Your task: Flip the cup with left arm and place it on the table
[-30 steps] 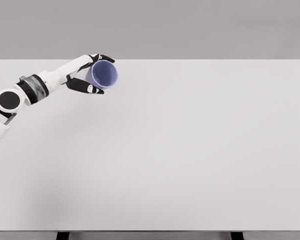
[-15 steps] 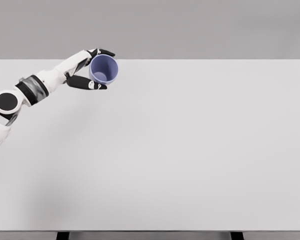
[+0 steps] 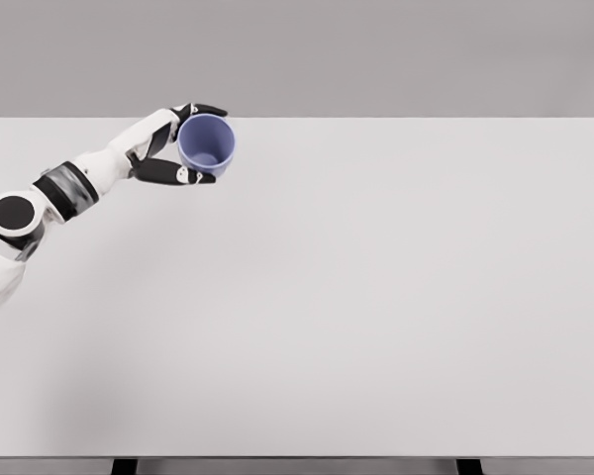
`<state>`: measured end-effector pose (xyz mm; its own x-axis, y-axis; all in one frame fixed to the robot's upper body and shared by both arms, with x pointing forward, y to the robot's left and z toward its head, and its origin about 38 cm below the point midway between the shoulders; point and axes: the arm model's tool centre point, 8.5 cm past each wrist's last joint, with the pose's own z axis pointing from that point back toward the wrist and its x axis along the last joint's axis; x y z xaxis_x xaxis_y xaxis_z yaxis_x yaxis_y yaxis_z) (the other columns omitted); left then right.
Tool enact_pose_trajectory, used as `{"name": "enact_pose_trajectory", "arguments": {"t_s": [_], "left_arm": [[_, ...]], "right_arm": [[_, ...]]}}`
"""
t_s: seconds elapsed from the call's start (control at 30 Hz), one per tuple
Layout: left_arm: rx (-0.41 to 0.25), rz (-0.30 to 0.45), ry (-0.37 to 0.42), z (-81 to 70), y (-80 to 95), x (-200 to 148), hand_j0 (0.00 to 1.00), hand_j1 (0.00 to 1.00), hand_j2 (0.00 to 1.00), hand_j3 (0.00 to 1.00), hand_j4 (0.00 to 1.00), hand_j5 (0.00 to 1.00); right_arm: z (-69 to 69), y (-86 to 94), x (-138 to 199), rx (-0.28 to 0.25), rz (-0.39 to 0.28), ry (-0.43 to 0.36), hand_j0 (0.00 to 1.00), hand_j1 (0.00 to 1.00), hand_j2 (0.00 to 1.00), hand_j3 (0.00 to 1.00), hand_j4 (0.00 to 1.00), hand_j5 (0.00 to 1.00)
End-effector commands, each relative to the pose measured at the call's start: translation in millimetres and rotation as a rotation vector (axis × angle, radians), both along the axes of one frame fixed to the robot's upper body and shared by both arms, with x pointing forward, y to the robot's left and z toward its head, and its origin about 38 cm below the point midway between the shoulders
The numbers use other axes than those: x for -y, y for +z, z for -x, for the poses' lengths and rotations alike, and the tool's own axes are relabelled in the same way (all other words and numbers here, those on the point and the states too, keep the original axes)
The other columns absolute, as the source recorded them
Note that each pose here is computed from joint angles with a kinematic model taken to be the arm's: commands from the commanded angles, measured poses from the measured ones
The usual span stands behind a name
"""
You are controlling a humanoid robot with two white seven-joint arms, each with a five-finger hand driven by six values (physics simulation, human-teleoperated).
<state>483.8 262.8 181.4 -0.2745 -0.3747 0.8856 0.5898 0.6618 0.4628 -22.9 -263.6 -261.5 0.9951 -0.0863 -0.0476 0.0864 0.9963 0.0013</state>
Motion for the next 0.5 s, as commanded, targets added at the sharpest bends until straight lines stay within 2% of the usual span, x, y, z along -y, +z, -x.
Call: {"name": "enact_pose_trajectory", "arguments": {"t_s": [0.0,0.23,0.47], "left_arm": [[-0.003,0.028,-0.005,0.6,3.0,2.1,0.81,0.81,0.81,0.81,0.81,0.81],[-0.016,0.106,-0.056,14.4,5.5,16.6,0.81,0.81,0.81,0.81,0.81,0.81],[-0.042,0.128,-0.057,19.1,-1.7,17.5,0.81,0.81,0.81,0.81,0.81,0.81]], "right_arm": [[0.1,0.0,0.0,0.000,0.000,0.001,1.00,1.00,1.00,1.00,1.00,1.00],[0.1,0.0,0.0,0.000,0.000,-0.001,1.00,1.00,1.00,1.00,1.00,1.00],[0.1,0.0,0.0,0.000,0.000,0.001,1.00,1.00,1.00,1.00,1.00,1.00]]}}
